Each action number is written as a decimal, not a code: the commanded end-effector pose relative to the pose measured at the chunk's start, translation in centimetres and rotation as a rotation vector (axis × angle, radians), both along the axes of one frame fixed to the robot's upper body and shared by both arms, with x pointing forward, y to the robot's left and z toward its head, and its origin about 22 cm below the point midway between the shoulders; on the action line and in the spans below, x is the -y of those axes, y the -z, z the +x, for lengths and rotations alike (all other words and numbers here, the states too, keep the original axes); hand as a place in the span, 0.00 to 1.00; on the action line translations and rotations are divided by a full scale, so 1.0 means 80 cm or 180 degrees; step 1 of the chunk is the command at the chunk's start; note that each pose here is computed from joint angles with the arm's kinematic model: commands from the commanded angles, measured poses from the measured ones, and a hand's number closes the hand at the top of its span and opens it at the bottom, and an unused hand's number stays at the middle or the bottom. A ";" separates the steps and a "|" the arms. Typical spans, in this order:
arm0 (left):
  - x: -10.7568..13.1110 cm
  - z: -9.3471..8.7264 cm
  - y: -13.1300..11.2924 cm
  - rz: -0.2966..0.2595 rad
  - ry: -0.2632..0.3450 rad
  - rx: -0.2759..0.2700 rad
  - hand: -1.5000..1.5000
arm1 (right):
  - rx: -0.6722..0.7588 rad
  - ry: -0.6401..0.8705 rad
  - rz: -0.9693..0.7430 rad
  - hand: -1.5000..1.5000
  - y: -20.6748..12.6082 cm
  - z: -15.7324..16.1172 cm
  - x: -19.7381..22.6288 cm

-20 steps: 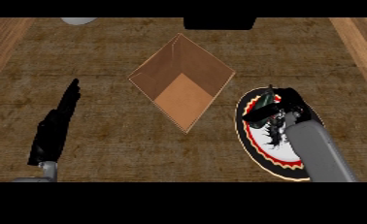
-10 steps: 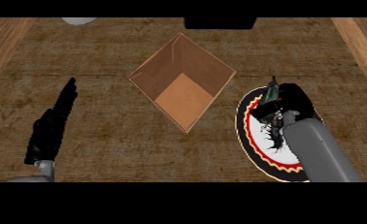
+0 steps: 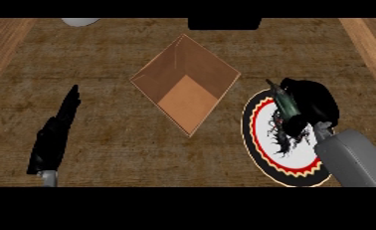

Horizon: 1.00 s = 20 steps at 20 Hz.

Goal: Pick the eggplant from the plate and place it in the cardboard box

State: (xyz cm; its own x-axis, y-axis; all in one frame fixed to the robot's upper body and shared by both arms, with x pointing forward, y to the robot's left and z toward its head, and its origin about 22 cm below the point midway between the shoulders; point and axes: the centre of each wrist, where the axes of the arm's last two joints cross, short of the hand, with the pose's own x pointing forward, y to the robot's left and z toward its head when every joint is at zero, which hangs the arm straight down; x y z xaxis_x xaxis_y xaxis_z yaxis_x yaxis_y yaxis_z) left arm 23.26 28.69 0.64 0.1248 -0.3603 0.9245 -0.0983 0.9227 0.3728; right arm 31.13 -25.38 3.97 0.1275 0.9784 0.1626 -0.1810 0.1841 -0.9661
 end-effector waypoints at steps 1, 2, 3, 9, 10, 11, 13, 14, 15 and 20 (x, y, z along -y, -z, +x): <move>-0.005 0.002 -0.001 -0.0035 0.0003 -0.0052 0.50 | 0.0322 -0.0647 -0.0263 1.00 -0.030 -0.015 0.046; 0.006 0.004 0.000 0.0022 -0.0008 0.0008 0.50 | 0.0418 -0.0667 -0.0272 1.00 -0.038 -0.016 0.052; -0.011 -0.006 0.008 0.0002 -0.0047 -0.0005 0.50 | 0.0542 -0.0708 -0.0132 1.00 -0.059 -0.028 0.051; -0.003 0.010 -0.010 -0.0015 -0.0019 -0.0013 0.50 | 0.1148 -0.1184 0.1048 1.00 -0.097 -0.028 0.043; -0.024 0.009 0.004 -0.0018 -0.0071 -0.0013 0.50 | 0.1167 -0.1330 0.1233 1.00 -0.128 -0.032 0.019; -0.024 0.008 0.001 -0.0019 -0.0105 -0.0027 0.50 | 0.1236 -0.1452 0.1342 1.00 -0.127 -0.039 0.028; -0.013 0.010 -0.008 -0.0019 -0.0018 0.0044 0.50 | 0.1257 -0.1594 0.1520 1.00 -0.154 -0.041 0.022; 0.016 0.008 -0.005 -0.0012 -0.0013 0.0026 0.50 | 0.1236 -0.1645 0.1636 1.00 -0.145 -0.044 0.008; 0.001 0.017 -0.009 -0.0047 0.0004 0.0000 0.50 | 0.1273 -0.1705 0.1635 1.00 -0.177 -0.045 -0.003; 0.001 -0.006 -0.013 -0.0039 -0.0010 0.0017 0.50 | 0.1220 -0.1782 0.1739 1.00 -0.199 -0.061 -0.017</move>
State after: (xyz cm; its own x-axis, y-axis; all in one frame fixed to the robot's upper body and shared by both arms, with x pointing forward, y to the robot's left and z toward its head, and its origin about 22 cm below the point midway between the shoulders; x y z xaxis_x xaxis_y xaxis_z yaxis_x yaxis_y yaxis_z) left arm 23.68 29.03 1.04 0.1218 -0.3551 0.9269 -0.1013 0.9245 0.3675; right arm 27.89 -24.81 18.07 -0.4744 0.6922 0.5439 -0.0361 0.6020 -0.7977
